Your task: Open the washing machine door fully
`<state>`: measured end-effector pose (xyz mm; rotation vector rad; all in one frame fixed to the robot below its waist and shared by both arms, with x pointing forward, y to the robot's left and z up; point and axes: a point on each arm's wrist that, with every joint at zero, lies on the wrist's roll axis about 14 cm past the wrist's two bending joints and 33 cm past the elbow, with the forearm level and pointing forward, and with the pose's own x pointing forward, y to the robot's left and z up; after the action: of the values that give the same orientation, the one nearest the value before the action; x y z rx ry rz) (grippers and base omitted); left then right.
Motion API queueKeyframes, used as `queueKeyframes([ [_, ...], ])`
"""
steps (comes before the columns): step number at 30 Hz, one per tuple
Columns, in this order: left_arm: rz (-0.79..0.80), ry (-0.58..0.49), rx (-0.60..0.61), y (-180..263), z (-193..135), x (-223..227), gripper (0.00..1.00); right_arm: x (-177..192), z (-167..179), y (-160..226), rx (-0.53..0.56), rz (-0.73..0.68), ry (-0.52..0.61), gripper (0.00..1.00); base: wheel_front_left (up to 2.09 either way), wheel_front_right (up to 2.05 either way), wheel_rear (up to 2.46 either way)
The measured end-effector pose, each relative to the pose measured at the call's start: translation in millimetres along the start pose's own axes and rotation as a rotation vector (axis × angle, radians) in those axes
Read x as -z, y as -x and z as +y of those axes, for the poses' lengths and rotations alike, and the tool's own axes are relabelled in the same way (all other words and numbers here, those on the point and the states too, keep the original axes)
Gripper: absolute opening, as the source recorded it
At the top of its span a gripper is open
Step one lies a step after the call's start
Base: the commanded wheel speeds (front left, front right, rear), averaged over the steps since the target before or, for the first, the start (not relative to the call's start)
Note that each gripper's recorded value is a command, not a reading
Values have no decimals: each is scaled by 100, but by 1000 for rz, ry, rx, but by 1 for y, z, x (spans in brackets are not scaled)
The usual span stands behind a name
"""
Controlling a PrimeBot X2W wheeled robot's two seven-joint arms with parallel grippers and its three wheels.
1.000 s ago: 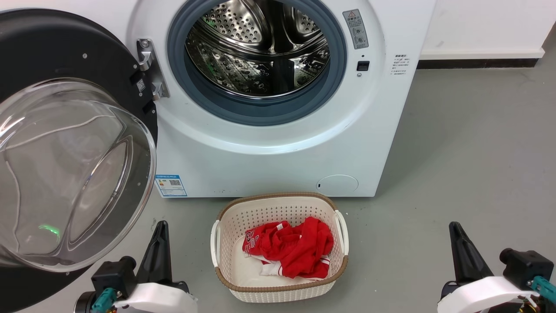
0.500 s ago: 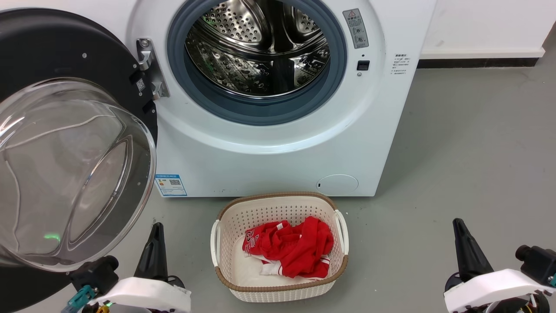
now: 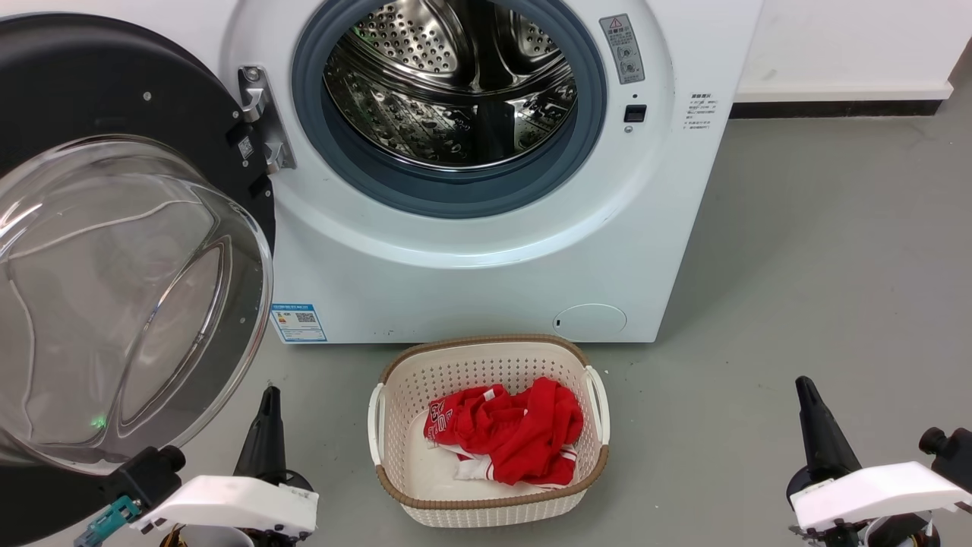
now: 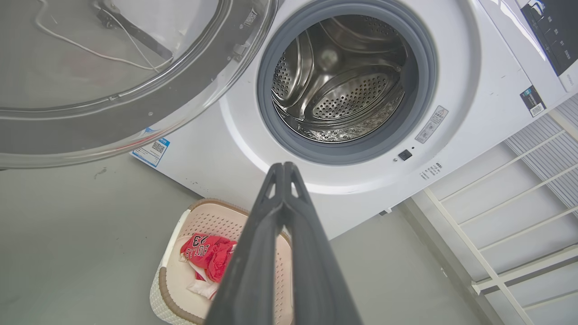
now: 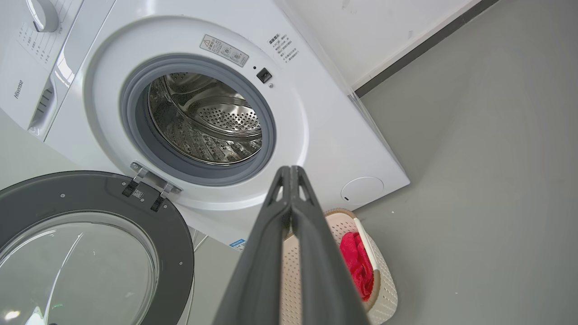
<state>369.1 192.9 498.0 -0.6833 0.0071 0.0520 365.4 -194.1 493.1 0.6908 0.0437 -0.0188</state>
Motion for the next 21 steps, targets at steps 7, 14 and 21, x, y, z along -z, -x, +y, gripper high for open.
queueKeyframes([
  [7, 8, 96, -9, -3, 2, 0, 0, -2, 1, -3, 0, -5, -100, 0, 0, 0, 0],
  [14, 20, 213, -15, -4, 4, 0, 0, -2, -1, -5, 7, -2, -215, 0, 0, 0, 0],
  [21, 22, 299, -13, -7, 4, -1, 0, -5, 0, -8, 3, -7, -297, 0, 0, 0, 0],
])
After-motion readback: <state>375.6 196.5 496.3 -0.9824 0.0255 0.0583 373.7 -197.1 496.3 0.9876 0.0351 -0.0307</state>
